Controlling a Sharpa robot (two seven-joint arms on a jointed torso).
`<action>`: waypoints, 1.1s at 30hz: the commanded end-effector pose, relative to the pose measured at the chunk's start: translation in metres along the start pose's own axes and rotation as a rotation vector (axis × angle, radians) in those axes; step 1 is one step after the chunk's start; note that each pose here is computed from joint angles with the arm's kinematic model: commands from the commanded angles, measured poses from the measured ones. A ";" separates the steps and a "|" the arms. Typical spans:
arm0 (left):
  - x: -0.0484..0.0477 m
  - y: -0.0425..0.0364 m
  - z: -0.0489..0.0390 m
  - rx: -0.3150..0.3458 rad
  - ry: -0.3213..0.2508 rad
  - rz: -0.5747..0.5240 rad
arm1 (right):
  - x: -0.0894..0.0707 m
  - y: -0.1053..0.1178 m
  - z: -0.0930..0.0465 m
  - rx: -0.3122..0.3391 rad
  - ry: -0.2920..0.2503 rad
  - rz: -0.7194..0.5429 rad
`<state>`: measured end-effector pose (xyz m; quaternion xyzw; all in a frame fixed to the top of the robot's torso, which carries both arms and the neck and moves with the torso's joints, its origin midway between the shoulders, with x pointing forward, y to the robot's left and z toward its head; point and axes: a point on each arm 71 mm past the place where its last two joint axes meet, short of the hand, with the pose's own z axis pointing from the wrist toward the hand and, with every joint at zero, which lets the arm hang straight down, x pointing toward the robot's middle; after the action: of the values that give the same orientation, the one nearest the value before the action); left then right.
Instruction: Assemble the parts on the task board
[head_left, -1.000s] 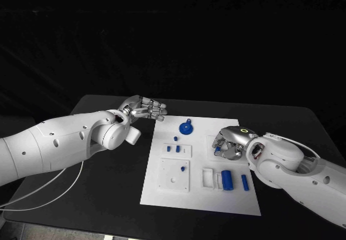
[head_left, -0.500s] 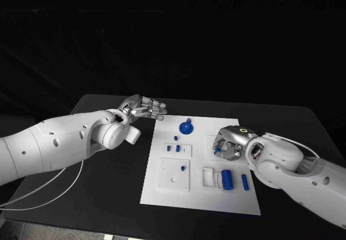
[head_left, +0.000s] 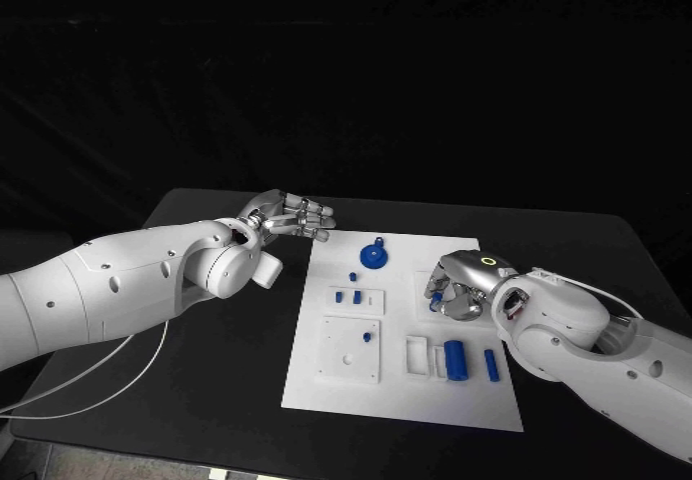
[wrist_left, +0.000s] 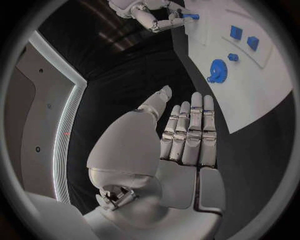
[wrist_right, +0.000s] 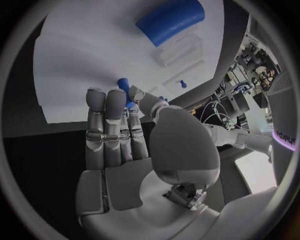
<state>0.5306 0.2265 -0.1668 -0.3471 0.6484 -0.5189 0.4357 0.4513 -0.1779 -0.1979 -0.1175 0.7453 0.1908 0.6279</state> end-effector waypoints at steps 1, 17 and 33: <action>0.0009 -0.0014 0.0003 0.008 0.011 -0.007 | -0.017 0.007 -0.002 -0.020 -0.097 0.032; 0.0037 -0.0020 0.0019 0.010 0.015 -0.008 | -0.048 0.052 -0.008 -0.169 -0.200 0.188; 0.0103 -0.0037 0.0063 0.016 0.028 -0.009 | 0.010 0.110 -0.005 -0.325 -0.090 0.222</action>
<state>0.5327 0.2168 -0.1672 -0.3429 0.6497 -0.5231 0.4321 0.4016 -0.0825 -0.1925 -0.1182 0.6944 0.3685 0.6067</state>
